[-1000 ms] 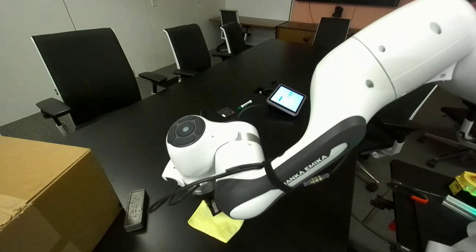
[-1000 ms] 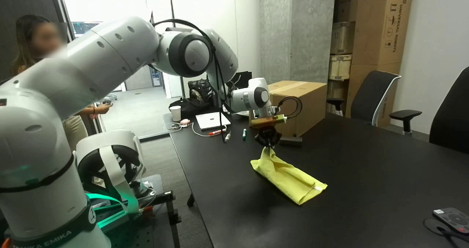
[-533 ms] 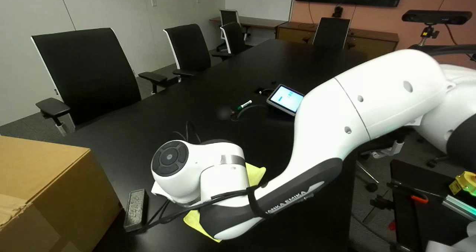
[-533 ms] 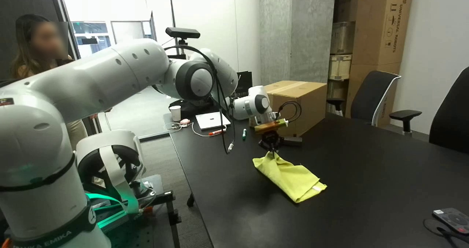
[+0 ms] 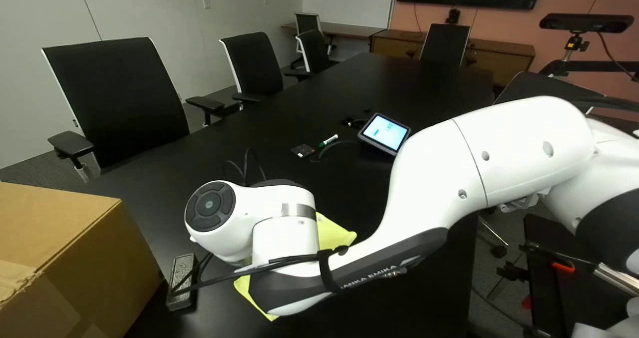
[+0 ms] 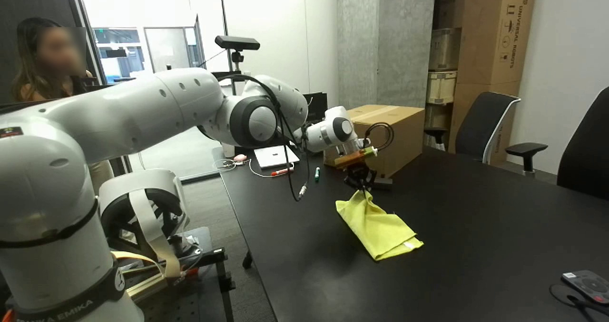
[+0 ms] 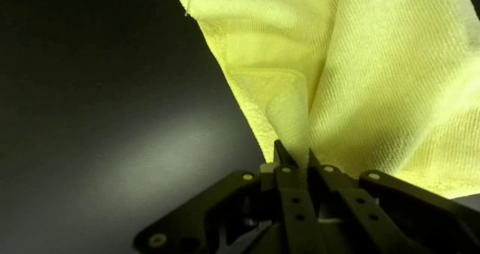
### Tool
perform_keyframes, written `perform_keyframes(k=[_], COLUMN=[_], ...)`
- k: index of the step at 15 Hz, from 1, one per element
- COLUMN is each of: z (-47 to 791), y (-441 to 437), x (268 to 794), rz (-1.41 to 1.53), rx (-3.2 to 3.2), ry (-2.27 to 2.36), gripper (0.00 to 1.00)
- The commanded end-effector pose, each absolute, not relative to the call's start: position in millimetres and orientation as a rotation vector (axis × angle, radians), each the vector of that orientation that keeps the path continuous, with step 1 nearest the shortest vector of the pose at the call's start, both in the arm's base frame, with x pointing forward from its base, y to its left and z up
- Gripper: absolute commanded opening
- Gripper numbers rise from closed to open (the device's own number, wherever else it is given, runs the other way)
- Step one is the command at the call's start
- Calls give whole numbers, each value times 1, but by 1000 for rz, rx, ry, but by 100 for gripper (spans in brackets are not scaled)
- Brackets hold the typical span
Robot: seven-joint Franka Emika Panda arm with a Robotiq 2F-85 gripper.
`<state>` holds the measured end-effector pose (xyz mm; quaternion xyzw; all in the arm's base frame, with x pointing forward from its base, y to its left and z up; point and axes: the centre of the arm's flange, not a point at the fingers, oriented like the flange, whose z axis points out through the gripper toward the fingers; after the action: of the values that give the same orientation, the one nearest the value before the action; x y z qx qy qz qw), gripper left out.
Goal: Fold the towel on the table
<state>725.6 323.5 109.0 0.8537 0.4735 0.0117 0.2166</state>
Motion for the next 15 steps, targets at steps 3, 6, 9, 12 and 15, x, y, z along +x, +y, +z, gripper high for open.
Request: perform_keyframes(k=[3,6,9,12,15], z=[116,131,149,159,167], y=[326,304,259,208,169], x=[763,757,742,727,712], rz=[36,55,76,63,15], rx=[2441,2497,2581,2656,2729], ry=[1171,1103,984,825,638], gripper=[47,70,92,100,100])
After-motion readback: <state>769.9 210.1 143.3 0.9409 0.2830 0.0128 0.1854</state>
